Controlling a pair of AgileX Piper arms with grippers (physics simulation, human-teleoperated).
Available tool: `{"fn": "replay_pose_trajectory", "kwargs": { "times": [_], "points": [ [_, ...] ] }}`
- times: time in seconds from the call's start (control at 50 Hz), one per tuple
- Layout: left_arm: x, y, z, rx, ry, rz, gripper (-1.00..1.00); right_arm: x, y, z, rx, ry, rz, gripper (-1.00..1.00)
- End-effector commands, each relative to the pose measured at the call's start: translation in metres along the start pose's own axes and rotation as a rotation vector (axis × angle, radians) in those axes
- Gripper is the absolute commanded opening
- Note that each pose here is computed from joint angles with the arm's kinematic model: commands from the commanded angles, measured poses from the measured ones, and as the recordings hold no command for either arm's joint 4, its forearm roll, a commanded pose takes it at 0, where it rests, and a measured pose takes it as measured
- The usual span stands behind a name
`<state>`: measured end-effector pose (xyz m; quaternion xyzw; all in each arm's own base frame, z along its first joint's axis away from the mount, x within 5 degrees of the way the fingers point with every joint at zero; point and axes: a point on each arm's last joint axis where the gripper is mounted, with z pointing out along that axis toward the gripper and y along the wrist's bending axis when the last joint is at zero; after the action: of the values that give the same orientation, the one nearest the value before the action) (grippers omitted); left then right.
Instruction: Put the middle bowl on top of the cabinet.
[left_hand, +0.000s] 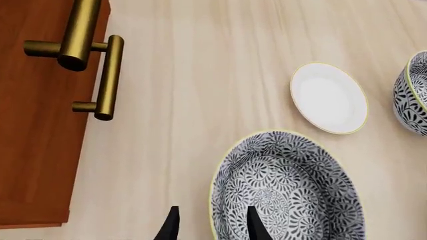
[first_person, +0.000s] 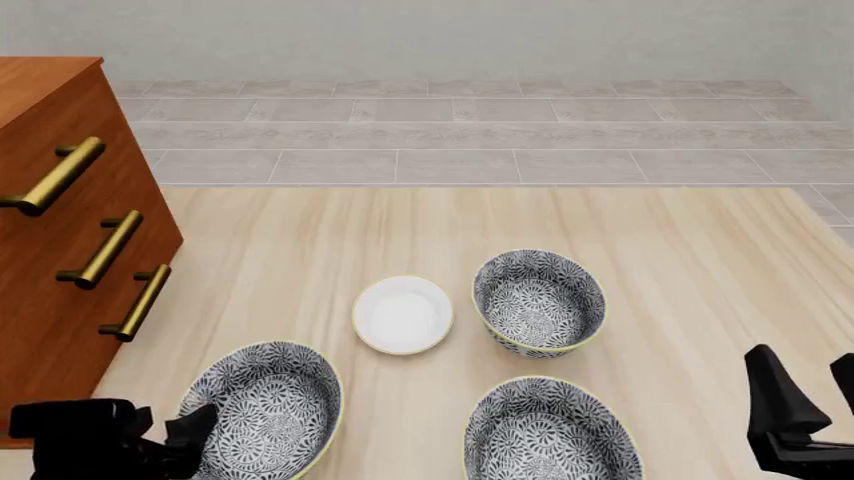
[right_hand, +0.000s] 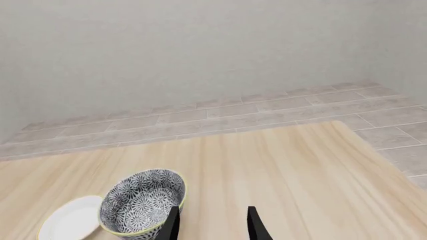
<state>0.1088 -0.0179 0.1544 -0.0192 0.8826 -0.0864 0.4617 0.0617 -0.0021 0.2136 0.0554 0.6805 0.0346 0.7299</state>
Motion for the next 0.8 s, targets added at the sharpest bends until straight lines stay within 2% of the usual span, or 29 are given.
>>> {"fn": "replay_pose_trajectory", "kwargs": {
  "times": [0.02,0.8],
  "points": [
    [0.0004,-0.0005,0.0034,0.002,0.010,-0.004,1.00,0.0002,-0.0001,-0.0003,0.001,0.000,0.002,1.00],
    [0.0013,-0.0026,0.0105,0.014,0.027,-0.016,1.00,-0.0001,0.0002,0.0018,-0.003,0.005,0.002,1.00]
  ]
}}
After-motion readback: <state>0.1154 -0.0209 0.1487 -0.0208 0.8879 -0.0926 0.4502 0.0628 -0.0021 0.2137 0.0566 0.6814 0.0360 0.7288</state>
